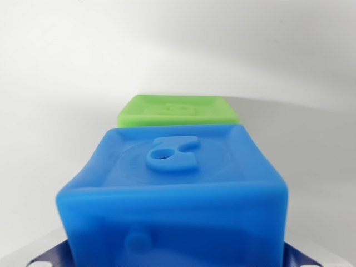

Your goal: Stack cube

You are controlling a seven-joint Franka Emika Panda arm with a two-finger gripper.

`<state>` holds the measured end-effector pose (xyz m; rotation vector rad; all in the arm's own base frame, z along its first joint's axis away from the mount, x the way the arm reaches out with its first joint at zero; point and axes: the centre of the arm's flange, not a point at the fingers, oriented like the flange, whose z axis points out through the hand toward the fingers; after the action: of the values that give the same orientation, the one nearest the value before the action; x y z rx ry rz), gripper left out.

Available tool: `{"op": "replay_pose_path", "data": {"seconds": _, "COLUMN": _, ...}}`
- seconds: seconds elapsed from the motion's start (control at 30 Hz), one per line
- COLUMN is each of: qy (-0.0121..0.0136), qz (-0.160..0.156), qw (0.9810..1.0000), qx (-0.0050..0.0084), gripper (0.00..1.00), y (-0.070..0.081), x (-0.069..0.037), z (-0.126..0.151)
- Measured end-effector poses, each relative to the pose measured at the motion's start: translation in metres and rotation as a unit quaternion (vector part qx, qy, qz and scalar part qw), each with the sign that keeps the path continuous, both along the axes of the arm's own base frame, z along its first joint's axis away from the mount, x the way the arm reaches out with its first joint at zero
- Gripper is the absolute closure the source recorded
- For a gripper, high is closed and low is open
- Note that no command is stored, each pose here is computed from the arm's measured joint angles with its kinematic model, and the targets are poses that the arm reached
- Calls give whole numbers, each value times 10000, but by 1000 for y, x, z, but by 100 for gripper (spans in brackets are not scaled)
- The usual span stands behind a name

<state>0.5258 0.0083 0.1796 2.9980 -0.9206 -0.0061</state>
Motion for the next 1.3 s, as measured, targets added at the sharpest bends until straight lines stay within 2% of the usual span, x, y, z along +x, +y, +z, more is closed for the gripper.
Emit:
{"op": "replay_pose_path", "data": {"seconds": 0.5, "qy": -3, "qz": 2, "qw": 10000, "qx": 2, "gripper": 100, "y": 0, "x": 0, "z": -10}}
{"op": "replay_pose_path", "data": {"seconds": 0.53, "qy": -5, "qz": 2, "qw": 10000, "qx": 2, "gripper": 0, "y": 0, "x": 0, "z": -10}}
{"op": "replay_pose_path", "data": {"seconds": 1.3, "qy": -6, "qz": 3, "qw": 10000, "qx": 3, "gripper": 0, "y": 0, "x": 0, "z": -10}}
